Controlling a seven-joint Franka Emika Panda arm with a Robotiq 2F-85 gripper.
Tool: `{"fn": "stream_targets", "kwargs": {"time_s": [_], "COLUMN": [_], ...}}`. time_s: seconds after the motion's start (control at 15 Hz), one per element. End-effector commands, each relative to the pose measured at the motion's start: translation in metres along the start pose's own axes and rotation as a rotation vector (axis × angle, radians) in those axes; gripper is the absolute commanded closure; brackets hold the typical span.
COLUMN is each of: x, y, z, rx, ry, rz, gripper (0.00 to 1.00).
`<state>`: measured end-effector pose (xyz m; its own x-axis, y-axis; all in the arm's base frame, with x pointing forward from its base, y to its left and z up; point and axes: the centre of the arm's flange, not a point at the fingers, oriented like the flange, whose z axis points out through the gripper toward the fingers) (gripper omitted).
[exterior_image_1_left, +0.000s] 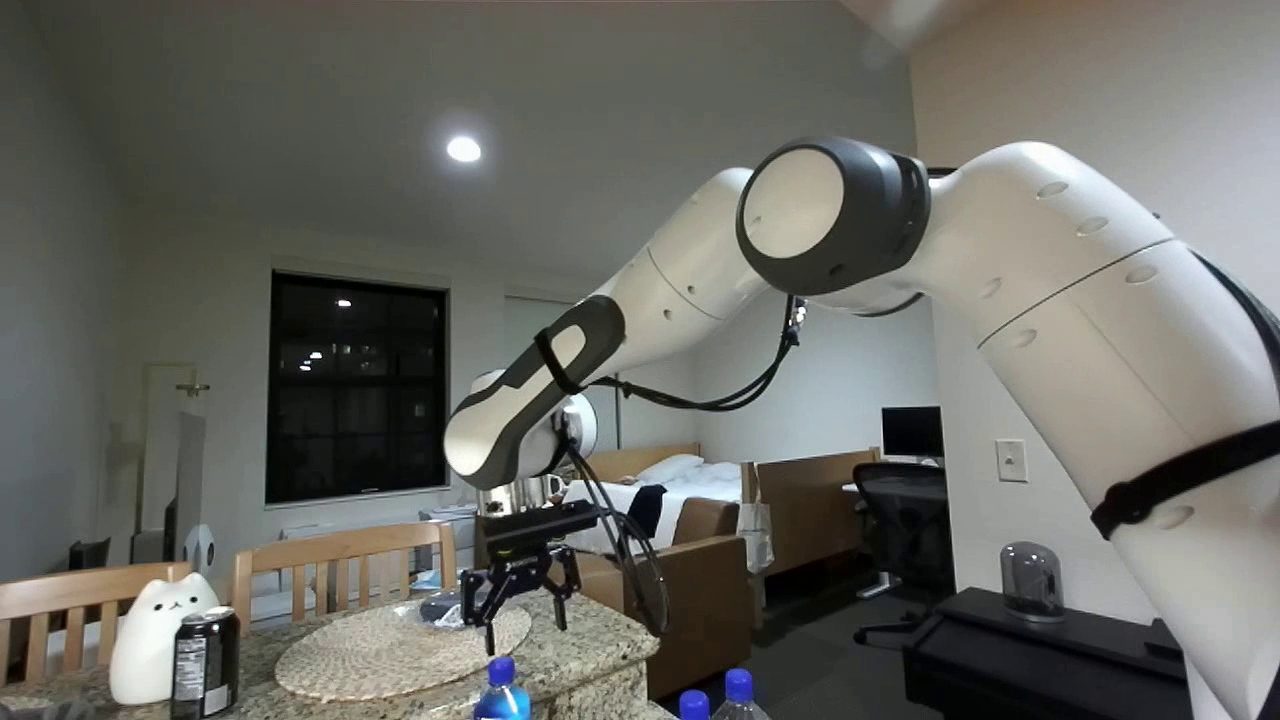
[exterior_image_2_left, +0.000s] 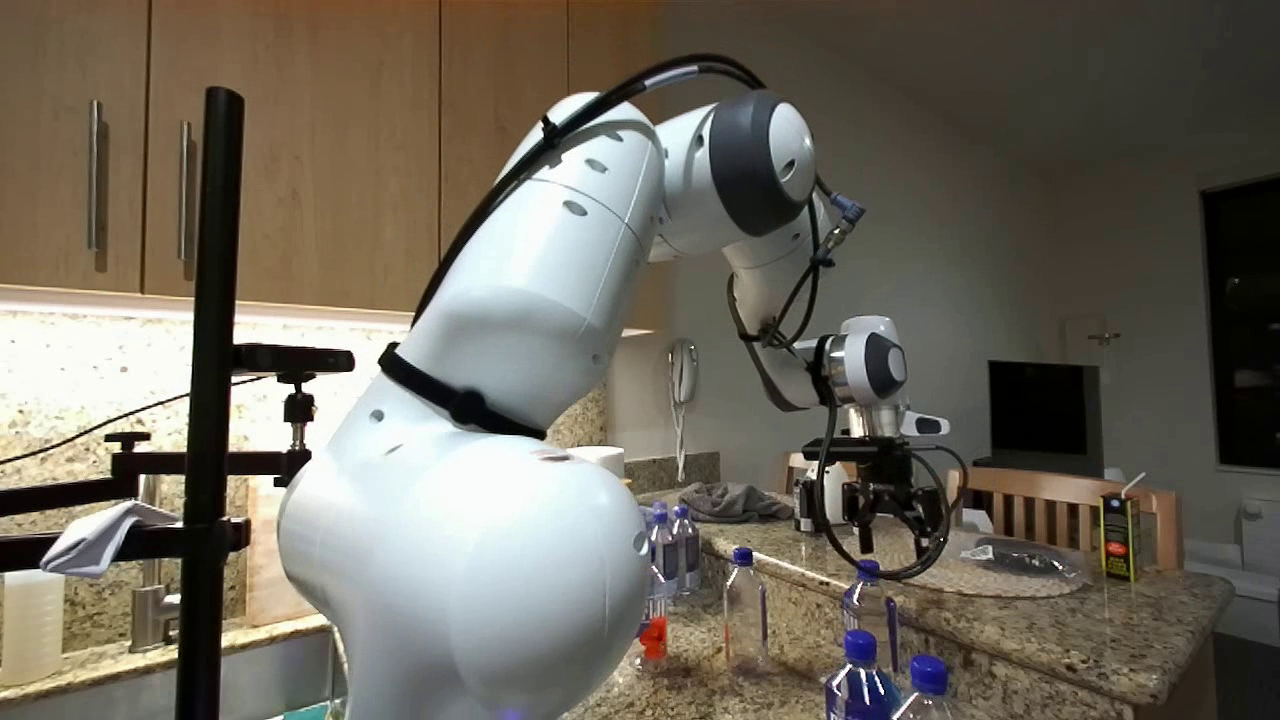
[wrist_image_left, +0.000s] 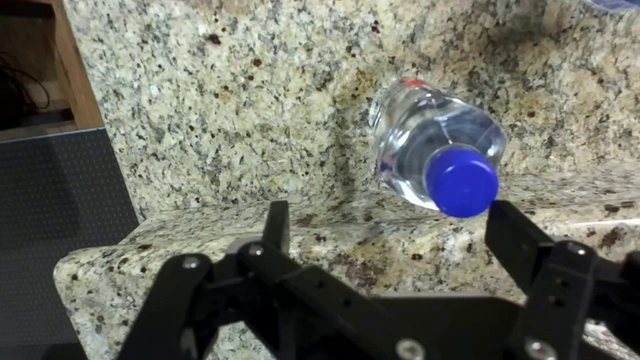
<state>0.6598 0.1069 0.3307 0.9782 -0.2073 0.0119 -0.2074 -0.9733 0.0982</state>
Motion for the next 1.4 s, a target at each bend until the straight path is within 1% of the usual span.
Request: {"fn": "stream_targets", "kwargs": {"time_s": [0.0, 0.27, 0.6, 0.8, 0.87, 0.93, 1.0, 1.07, 1.2, 1.33], "x": [0.014, 0.015, 0.015, 0.016, 0.016, 0.016, 0.017, 0.017, 0.018, 0.019], "y": [-0.023, -0.034, -0.037, -0.038, -0.039, -0.040, -0.040, -0.041, -0.041, -0.041], "z": [-0.002, 0.004, 0.023, 0.029, 0.030, 0.029, 0.029, 0.028, 0.027, 0.026], "rx": [-0.032, -0.049, -0.037, -0.029, -0.027, -0.031, -0.031, -0.030, -0.030, -0.027], "ry": [-0.048, -0.088, -0.115, -0.109, -0.107, -0.105, -0.104, -0.103, -0.101, -0.099], "rz": [0.099, 0.152, 0.160, 0.155, 0.153, 0.148, 0.146, 0.144, 0.142, 0.139], "gripper": [0.00, 0.00, 0.00, 0.00, 0.25, 0.27, 0.33, 0.41, 0.55, 0.66]}}
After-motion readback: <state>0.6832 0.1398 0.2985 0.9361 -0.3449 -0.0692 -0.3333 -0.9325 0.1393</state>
